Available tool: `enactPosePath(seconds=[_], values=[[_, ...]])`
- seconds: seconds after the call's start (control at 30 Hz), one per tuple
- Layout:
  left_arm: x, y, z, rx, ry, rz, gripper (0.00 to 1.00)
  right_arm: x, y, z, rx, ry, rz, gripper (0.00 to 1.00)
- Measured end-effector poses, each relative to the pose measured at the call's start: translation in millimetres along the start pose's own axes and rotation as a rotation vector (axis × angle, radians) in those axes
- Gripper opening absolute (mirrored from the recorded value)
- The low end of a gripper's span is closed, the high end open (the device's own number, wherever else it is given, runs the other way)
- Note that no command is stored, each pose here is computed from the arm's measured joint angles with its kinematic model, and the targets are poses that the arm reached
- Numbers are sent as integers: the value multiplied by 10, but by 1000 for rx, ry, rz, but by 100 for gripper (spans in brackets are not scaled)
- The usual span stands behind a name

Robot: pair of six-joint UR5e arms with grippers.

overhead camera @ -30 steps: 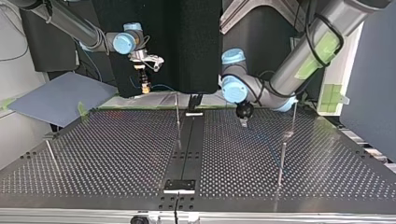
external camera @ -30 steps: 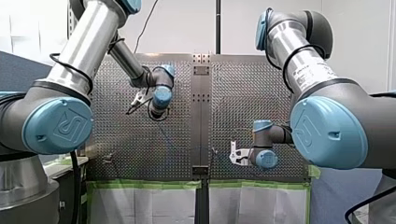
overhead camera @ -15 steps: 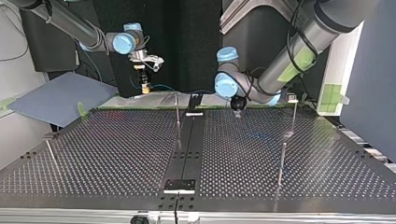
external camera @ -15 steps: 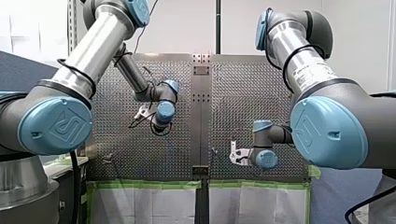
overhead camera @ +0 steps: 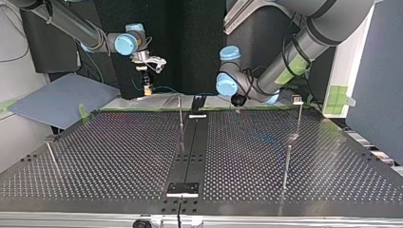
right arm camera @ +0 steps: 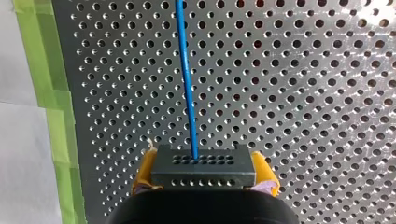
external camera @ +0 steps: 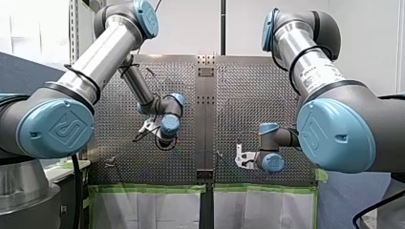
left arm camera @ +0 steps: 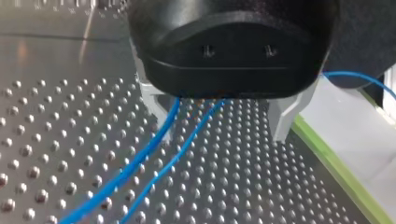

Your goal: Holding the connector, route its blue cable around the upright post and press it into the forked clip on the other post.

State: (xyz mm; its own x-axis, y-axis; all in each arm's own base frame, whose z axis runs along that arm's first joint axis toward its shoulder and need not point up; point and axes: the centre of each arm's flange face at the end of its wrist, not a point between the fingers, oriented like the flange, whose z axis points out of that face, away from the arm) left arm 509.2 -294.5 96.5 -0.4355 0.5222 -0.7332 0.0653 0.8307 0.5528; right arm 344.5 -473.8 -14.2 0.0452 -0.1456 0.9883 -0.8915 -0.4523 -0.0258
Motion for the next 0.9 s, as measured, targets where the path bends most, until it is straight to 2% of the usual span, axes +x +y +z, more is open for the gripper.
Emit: enactPosePath(seconds=[0.17,0.4,0.7,0.9], values=[[-34,-132,-78,49,-25,-16,100,0,4,1,-1,0,0,0],[-135,-441,-280,144,-89,-63,100,0,7,1,-1,-1,0,0],[102,-925,-430,221,-82,-57,100,-3,-9,-3,2,-3,-1,0],[240,-1120,-434,250,-78,-53,100,1,-14,1,3,0,-1,0]])
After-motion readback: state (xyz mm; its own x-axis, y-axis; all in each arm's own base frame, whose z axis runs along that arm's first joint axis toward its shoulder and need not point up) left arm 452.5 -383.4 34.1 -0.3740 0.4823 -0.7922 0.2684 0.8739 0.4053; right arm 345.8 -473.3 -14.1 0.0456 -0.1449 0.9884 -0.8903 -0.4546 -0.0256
